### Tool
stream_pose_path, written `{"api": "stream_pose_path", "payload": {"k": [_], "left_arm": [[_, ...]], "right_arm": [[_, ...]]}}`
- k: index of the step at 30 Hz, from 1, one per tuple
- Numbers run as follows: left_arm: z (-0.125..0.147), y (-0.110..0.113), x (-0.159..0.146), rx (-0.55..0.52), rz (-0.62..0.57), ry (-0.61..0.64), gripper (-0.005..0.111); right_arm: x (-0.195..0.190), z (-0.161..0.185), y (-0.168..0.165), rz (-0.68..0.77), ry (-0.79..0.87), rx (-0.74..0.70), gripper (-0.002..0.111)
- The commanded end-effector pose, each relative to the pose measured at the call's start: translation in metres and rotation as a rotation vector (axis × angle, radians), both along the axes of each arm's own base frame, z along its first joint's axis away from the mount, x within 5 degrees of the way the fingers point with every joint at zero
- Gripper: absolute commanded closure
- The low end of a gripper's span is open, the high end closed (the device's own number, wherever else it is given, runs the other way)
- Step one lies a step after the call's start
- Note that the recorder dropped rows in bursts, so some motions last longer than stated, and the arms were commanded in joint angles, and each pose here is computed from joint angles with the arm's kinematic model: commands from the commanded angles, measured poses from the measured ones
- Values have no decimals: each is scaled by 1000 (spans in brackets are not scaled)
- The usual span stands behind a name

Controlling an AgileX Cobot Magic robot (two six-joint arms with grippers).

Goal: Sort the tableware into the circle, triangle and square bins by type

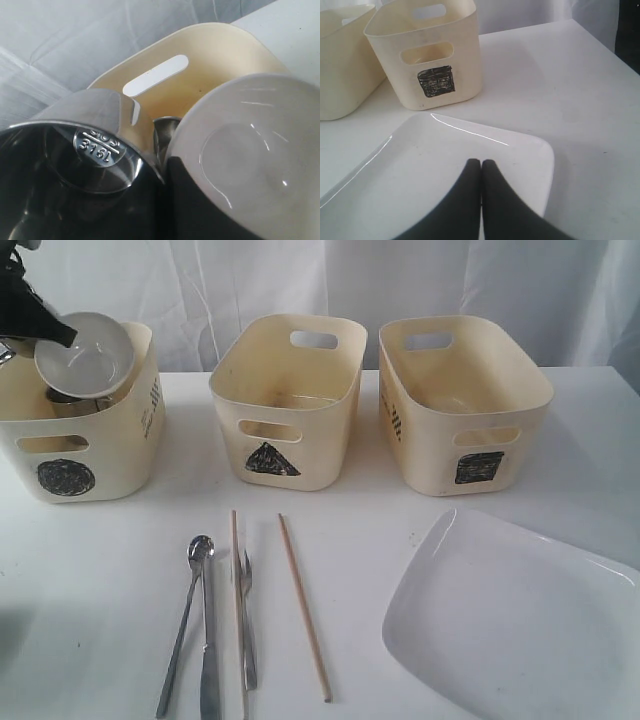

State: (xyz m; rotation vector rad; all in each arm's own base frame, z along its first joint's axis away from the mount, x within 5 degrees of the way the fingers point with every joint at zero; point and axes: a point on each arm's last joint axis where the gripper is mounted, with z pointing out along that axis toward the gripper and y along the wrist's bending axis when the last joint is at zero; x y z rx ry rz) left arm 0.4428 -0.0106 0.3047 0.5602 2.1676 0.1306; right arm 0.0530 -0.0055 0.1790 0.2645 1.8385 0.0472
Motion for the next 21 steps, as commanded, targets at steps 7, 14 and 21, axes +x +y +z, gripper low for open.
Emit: {"api": "stream_pose_path", "payload": {"k": [7,14,21], "left_arm": [[1,-4,-2,42,-92,17,107],[1,-22,-7,40,-365,-11,107],[2,-24,-7,37,-389,-25,107]], "right_arm": [[0,3,0,4,-23,-3,108],[0,3,0,4,-23,-3,108],[0,3,0,4,-23,-3,108]]}}
